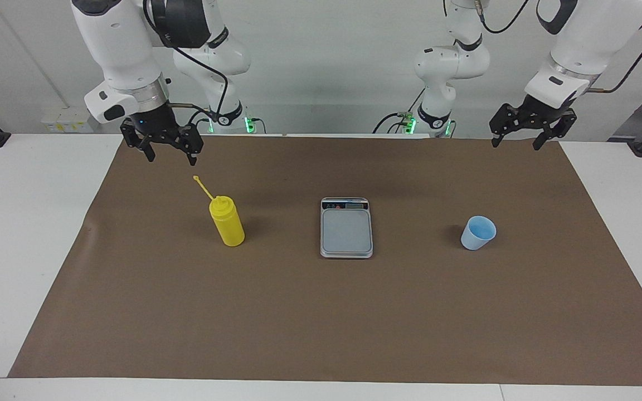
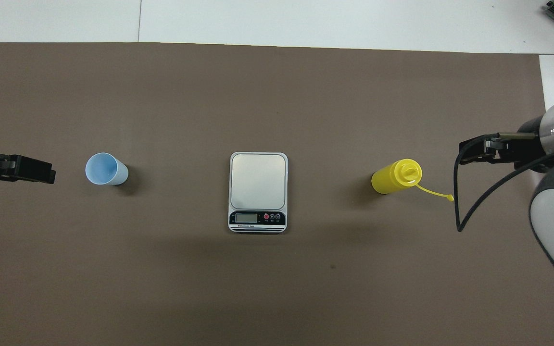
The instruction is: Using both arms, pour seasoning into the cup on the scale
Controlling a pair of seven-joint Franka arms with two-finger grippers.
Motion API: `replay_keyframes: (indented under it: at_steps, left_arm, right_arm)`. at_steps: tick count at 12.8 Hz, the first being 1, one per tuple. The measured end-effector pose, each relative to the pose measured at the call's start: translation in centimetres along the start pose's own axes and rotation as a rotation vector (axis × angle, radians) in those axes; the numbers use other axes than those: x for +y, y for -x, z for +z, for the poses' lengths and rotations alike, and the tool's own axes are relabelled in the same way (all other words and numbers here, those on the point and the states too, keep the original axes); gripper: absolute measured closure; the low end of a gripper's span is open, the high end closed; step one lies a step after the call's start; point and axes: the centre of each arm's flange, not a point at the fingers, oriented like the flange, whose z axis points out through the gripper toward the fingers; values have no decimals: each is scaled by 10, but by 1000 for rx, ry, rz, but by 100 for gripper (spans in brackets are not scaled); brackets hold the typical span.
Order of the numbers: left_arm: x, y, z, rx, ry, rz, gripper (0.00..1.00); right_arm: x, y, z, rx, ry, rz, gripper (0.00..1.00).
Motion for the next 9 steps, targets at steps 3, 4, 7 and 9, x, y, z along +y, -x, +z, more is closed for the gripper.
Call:
replay_keyframes:
  at_steps: [3, 4, 7, 9]
  left_arm:
    - [-1, 0, 0, 0, 0, -1, 0]
    - [-2, 0, 0, 0, 0, -2, 0]
    - [-2, 0, 0, 2, 0, -2, 0]
    - [-1, -1, 0, 5, 0, 0, 0]
  right_arm:
    - [3, 3, -3, -26, 5, 3, 0]
    - [4, 4, -3, -27, 5, 2, 0]
    - [4, 5, -3, -38, 7, -2, 0]
    - [4, 5, -3, -40, 7, -2, 0]
